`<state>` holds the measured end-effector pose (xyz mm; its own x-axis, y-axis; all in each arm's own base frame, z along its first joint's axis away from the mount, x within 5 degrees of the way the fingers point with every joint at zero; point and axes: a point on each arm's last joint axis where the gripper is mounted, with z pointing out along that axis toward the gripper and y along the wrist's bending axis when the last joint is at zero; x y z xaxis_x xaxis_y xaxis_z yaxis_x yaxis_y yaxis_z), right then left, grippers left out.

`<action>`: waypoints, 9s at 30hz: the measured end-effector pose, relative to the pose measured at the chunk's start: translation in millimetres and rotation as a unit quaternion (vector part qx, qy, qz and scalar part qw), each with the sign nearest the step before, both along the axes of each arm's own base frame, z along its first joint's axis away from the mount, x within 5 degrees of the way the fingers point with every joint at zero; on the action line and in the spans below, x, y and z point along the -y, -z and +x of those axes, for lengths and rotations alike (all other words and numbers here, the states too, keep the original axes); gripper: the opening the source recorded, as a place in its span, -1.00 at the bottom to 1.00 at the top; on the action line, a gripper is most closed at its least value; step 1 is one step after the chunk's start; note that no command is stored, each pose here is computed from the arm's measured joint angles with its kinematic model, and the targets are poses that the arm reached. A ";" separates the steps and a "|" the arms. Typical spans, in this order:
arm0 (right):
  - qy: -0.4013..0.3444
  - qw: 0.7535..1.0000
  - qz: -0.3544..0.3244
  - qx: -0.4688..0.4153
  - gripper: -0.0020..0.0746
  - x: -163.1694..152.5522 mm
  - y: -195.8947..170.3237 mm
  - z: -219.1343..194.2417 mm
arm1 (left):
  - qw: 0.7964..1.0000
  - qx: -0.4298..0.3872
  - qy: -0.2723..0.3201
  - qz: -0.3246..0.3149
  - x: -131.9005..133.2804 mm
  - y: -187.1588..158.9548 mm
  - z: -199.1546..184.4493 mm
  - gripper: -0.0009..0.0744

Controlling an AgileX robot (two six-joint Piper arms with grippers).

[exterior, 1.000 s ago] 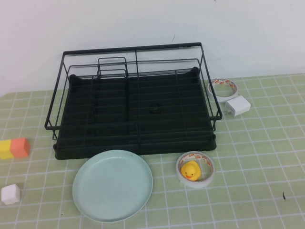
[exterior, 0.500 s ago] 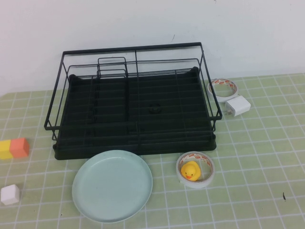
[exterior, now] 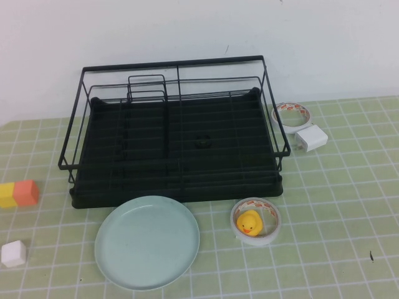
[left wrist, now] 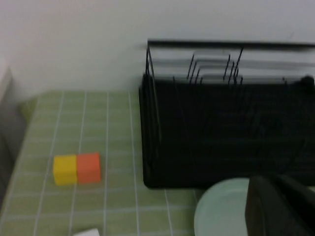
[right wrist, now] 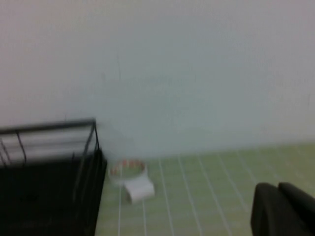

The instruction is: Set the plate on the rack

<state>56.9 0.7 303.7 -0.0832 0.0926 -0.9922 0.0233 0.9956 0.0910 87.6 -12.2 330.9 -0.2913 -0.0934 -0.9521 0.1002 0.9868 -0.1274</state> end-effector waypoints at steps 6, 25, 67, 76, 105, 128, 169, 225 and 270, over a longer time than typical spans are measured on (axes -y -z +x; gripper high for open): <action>-0.064 0.966 0.014 -0.252 -0.95 -7.9 17.9 46.5 | 0.990 -0.137 0.011 -0.029 8.6 20.2 30.2 -0.98; -0.361 0.807 0.060 -0.463 -0.95 -146.9 140.3 198.3 | 0.966 -0.235 0.025 -0.102 20.8 52.6 49.9 -0.98; -0.437 0.741 0.072 -0.505 0.05 -272.2 222.4 288.3 | 0.962 -0.236 0.045 -0.128 26.1 58.0 48.8 -0.98; -0.444 0.744 0.056 -0.496 -0.33 -286.3 223.8 282.3 | 0.962 -0.234 0.045 -0.137 26.7 57.2 49.1 -0.98; -0.544 0.758 -0.053 -0.356 -0.92 -275.3 67.4 253.5 | 0.937 -0.190 0.094 -0.277 42.7 40.4 51.9 0.34; -0.549 0.787 -0.096 -0.267 -0.92 -256.5 -0.8 233.6 | 0.944 -0.158 0.077 -0.279 39.1 36.8 56.1 0.37; -0.547 0.828 -0.090 -0.082 0.42 -209.6 -76.8 229.9 | 0.901 0.168 0.249 0.313 42.6 13.8 85.1 -0.71; -0.512 0.735 -0.198 -0.399 -0.93 -141.4 -16.7 193.3 | 0.857 0.075 0.288 0.420 69.8 100.3 382.4 -0.06; -0.294 0.899 -0.197 -0.259 -0.94 -44.9 51.0 34.6 | 0.994 0.085 0.060 0.014 30.2 26.4 28.5 -0.98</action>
